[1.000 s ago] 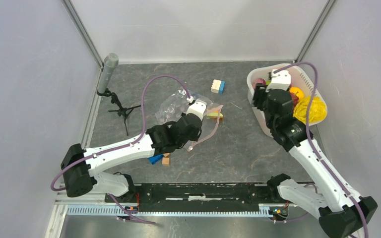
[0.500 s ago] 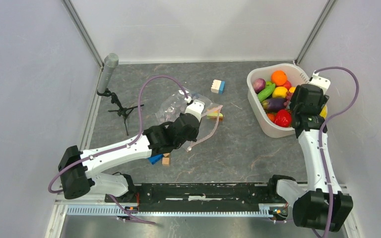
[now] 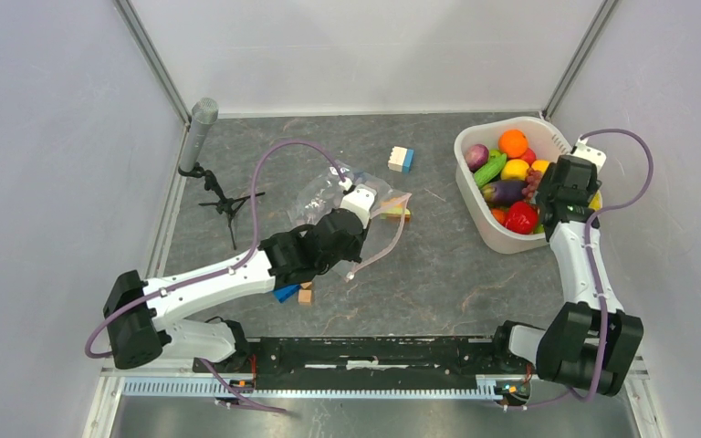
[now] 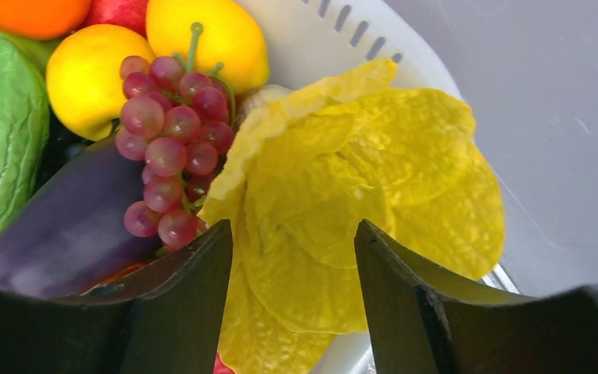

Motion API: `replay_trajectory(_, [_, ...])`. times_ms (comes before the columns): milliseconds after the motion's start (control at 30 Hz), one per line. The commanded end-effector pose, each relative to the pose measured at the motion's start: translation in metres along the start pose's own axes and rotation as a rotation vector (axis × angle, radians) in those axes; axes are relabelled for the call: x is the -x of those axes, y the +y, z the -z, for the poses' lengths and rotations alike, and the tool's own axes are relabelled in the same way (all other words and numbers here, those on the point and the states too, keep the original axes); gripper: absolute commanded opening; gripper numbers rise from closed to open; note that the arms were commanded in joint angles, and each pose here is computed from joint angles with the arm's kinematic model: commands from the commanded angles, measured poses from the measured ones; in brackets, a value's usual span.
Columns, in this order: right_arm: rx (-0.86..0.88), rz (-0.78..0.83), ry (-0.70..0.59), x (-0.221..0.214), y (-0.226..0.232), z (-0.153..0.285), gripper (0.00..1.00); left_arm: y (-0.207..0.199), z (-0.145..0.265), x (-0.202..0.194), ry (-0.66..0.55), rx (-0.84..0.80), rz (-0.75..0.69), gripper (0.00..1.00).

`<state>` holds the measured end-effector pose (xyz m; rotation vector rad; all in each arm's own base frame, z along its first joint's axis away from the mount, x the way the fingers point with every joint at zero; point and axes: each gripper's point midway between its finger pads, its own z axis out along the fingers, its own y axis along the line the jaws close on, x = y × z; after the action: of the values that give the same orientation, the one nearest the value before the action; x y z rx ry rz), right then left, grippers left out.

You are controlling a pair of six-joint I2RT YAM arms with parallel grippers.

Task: Place the food in the zip-top bag and seal the zipper
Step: Pick up the fake vegetable from the bin.

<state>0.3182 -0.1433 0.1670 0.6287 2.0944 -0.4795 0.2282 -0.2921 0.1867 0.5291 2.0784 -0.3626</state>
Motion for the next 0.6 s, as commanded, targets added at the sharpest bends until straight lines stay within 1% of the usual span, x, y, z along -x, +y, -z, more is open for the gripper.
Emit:
replay_trajectory(0, [0.119,-0.03,-0.067,0.029,0.02,0.007,0.64,-0.004,0.008,0.019,-0.068,-0.05,0.005,0.02])
replay_trajectory(67, [0.158,-0.066,-0.102,0.038,0.022,0.022,0.65,-0.004,0.009,0.019,-0.068,-0.053,-0.001,0.02])
replay_trajectory(100, [0.161,-0.087,-0.14,0.044,0.019,0.029,0.67,-0.004,0.009,0.019,-0.068,-0.055,-0.001,0.02])
replay_trajectory(133, [0.152,-0.102,-0.171,0.049,0.015,0.035,0.7,-0.004,0.009,0.019,-0.069,-0.054,-0.002,0.02])
replay_trajectory(233, [0.112,-0.125,-0.205,0.056,0.005,0.042,0.7,-0.003,0.01,0.019,-0.072,-0.057,-0.006,0.02])
replay_trajectory(333, [0.129,-0.1,-0.15,0.053,0.013,0.032,0.71,-0.002,0.01,0.019,-0.076,-0.057,-0.006,0.02])
replay_trajectory(433, [0.09,-0.076,-0.096,0.042,0.012,0.016,0.71,-0.001,0.011,0.019,-0.078,-0.059,-0.004,0.02])
replay_trajectory(500, [0.05,-0.061,-0.079,0.036,0.008,0.006,0.71,-0.002,0.011,0.019,-0.078,-0.062,-0.004,0.02])
replay_trajectory(567, [0.051,-0.038,-0.068,0.03,0.01,-0.005,0.71,-0.001,0.011,0.018,-0.077,-0.063,-0.002,0.02])
